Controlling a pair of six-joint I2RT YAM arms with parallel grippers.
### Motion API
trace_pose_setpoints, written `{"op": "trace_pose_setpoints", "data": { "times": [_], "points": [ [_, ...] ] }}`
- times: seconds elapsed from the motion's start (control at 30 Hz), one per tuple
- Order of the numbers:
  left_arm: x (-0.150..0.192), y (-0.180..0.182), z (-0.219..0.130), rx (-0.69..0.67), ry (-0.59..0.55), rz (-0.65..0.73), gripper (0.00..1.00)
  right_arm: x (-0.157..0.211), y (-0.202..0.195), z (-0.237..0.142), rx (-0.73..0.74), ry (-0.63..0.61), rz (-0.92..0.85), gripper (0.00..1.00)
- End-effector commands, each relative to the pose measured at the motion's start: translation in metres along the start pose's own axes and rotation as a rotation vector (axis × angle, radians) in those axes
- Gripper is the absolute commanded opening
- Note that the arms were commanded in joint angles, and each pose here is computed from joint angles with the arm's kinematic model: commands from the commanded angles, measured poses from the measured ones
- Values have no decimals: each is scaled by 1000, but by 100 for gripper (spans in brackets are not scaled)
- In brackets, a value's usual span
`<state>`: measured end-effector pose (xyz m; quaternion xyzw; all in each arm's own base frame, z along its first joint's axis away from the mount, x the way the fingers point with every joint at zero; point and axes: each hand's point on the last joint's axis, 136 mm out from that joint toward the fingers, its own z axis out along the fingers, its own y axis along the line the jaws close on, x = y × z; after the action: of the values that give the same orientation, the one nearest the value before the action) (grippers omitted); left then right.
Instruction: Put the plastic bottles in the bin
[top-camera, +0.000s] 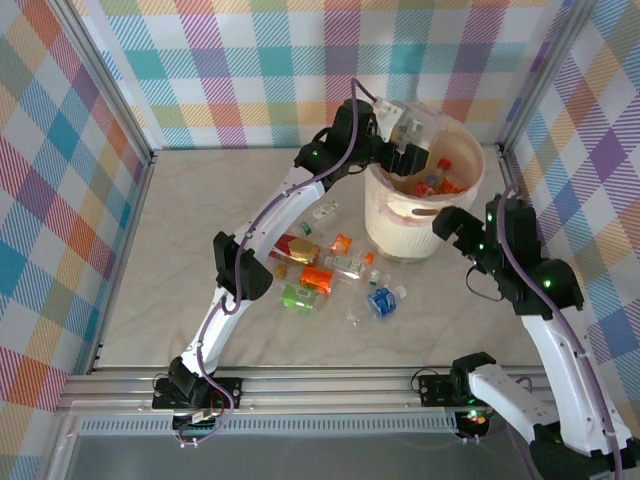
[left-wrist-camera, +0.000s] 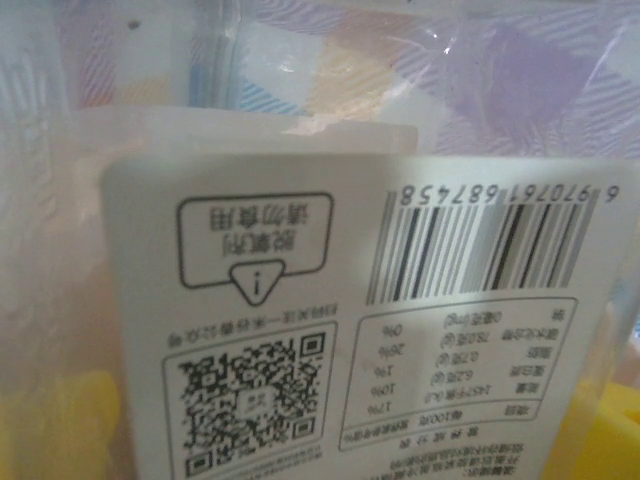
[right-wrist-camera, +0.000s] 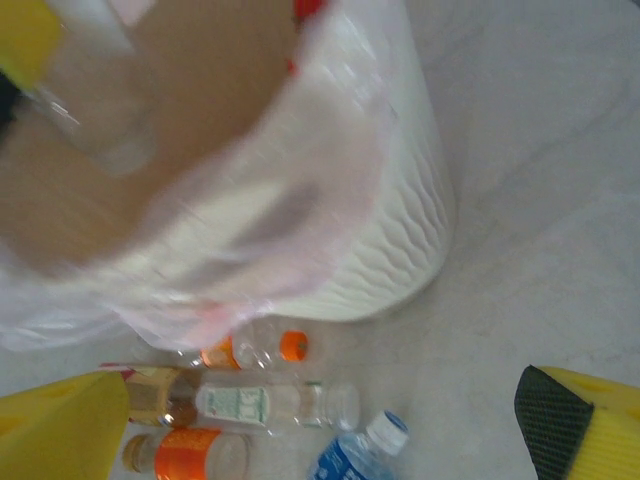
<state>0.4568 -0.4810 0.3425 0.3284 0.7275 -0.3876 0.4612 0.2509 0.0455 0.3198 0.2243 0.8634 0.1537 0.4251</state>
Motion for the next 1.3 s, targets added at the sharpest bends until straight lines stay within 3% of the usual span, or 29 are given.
{"op": "trace_pose_setpoints", "data": {
  "times": [0.0,0.23,0.5,0.63,0.93,1.27],
  "points": [
    [-42,-19,-37,-22,-63,116,100,-51,31,-11,-51,-142,-76,100],
    [-39,-18,-38,-29,-50,146,100,-115,75,0,-31,-232,-187,100],
    [-43,-23,-41,-11,-60,160,100,-137,116,49,-117,-141,-256,93],
    [-44,-25,-42,-2,-64,161,100,-140,115,73,-111,-83,-244,92],
    [-47,-27,-44,-1,-71,162,100,-132,87,118,-66,27,-191,74],
    [-49,-22,-47,-39,-68,158,100,-118,75,131,-57,83,-181,75]
  ]
}}
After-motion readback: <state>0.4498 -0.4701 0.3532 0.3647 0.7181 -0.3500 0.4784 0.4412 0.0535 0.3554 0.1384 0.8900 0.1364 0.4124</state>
